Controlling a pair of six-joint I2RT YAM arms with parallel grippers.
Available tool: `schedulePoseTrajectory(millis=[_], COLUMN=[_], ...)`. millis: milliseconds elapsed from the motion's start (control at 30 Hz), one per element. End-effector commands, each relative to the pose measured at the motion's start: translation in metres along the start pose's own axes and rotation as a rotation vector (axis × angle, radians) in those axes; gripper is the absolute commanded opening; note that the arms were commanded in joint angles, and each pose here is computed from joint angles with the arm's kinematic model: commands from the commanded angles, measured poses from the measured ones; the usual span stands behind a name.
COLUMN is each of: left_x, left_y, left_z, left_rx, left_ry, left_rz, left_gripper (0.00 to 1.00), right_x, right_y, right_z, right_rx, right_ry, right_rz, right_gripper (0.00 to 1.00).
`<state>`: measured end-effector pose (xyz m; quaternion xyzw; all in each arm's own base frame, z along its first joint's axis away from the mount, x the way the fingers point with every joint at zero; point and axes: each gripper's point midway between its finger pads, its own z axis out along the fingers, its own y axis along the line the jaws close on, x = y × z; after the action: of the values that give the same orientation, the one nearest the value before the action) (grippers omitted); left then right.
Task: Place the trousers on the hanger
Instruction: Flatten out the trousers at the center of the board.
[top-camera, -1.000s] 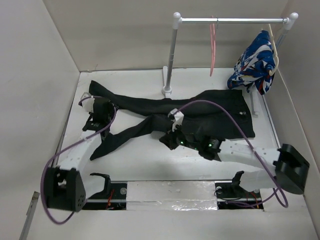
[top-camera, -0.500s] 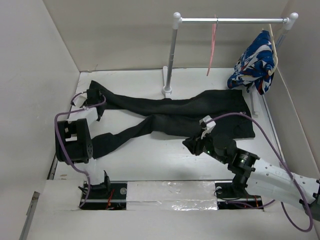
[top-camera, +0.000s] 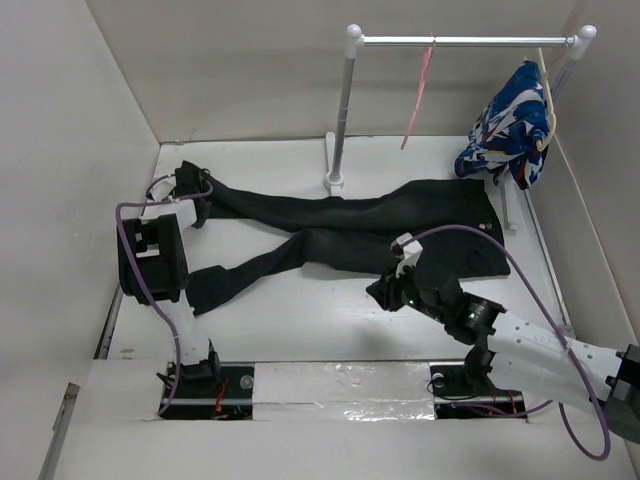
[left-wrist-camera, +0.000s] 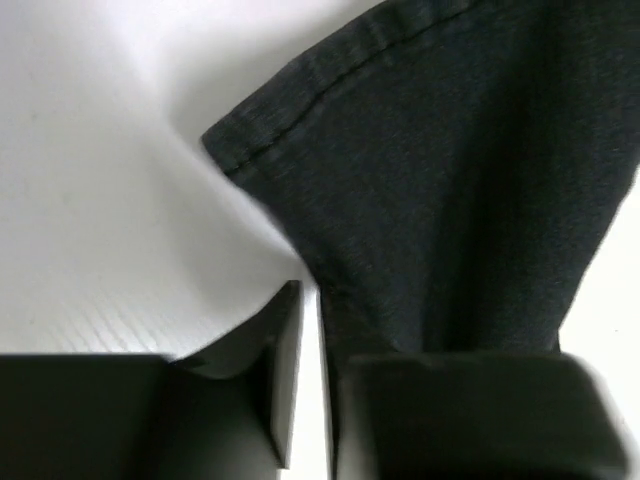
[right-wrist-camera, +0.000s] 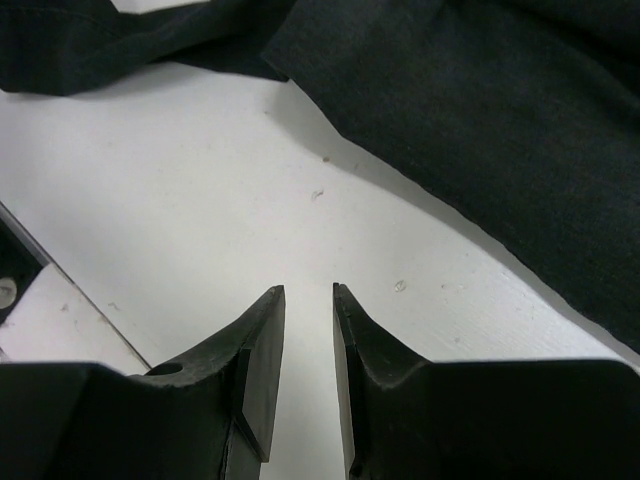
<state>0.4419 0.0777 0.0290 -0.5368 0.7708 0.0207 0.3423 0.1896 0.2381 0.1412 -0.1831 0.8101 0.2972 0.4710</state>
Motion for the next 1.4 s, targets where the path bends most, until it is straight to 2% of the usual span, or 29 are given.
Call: schedulePoseTrajectory(millis=[0, 67, 200, 233, 267, 333, 367, 633, 700, 733, 767, 833, 900, 1000, 1133, 1233, 1367], left_x=[-0.029, -0.035, -0.039, -0.039, -0.036, -0.030, -0.026, -0.006, -0.003, -0.003, -0.003, -0.009, -0.015, -0.040, -0.080, -0.102, -0.104], left_y=[-0.015, -0.020, -0.016, -0.019, -0.024, -0.024, -0.024, -0.019, -0.021, -0.020, -0.019, -0.018, -0.016, -0.037, -0.066, -0.072, -0.064], left_z=[-0.005, -0.010, -0.016, -0.020, -0.021, -0.017, -0.015, 0.011, 0.013, 0.013, 0.013, 0.007, 0.000, -0.029, -0.090, -0.124, -0.134], left_rx=[0.027, 0.046, 0.063, 0.087, 0.118, 0.118, 0.117, 0.062, 0.080, 0.074, 0.072, 0.066, 0.052, 0.117, 0.235, 0.292, 0.316], left_ry=[-0.052, -0.064, -0.073, -0.070, -0.056, -0.030, -0.010, 0.061, 0.069, 0.069, 0.067, 0.049, 0.037, -0.001, -0.063, -0.111, -0.095], left_rz=[0.032, 0.062, 0.056, 0.053, 0.056, 0.059, 0.064, 0.089, 0.091, 0.094, 0.095, 0.094, 0.115, 0.137, 0.156, 0.163, 0.178], left_gripper=[0.08, 0.00, 0.00, 0.03, 0.19, 0.35, 0.48, 0.49, 0.47, 0.41, 0.21, 0.01, 0.00, 0.00, 0.00, 0.00, 0.00], right_x=[-0.019, -0.019, -0.016, -0.016, -0.015, -0.014, -0.014, -0.011, -0.010, -0.009, -0.009, -0.008, -0.007, -0.012, -0.025, -0.031, -0.036], right_y=[0.010, 0.011, 0.013, 0.013, 0.013, 0.015, 0.016, 0.019, 0.018, 0.018, 0.018, 0.017, 0.014, 0.006, -0.010, -0.014, -0.026], right_z=[0.007, 0.010, 0.015, 0.016, 0.017, 0.018, 0.017, 0.014, 0.015, 0.016, 0.016, 0.017, 0.019, 0.025, 0.024, 0.019, 0.013], right_rx=[-0.034, -0.037, -0.048, -0.048, -0.051, -0.059, -0.062, -0.073, -0.071, -0.069, -0.071, -0.063, -0.051, -0.029, 0.021, 0.018, 0.037], right_ry=[-0.055, -0.053, -0.045, -0.044, -0.043, -0.036, -0.035, -0.043, -0.052, -0.048, -0.047, -0.040, -0.044, -0.042, -0.042, -0.052, -0.073], right_rz=[0.005, 0.008, 0.009, 0.009, 0.009, 0.007, 0.007, 0.005, 0.004, 0.004, 0.004, 0.003, -0.003, -0.011, -0.011, -0.006, -0.001], right_gripper=[0.32, 0.32, 0.32, 0.32, 0.32, 0.32, 0.32, 0.32, 0.32, 0.32, 0.32, 0.32, 0.32, 0.32, 0.32, 0.34, 0.38])
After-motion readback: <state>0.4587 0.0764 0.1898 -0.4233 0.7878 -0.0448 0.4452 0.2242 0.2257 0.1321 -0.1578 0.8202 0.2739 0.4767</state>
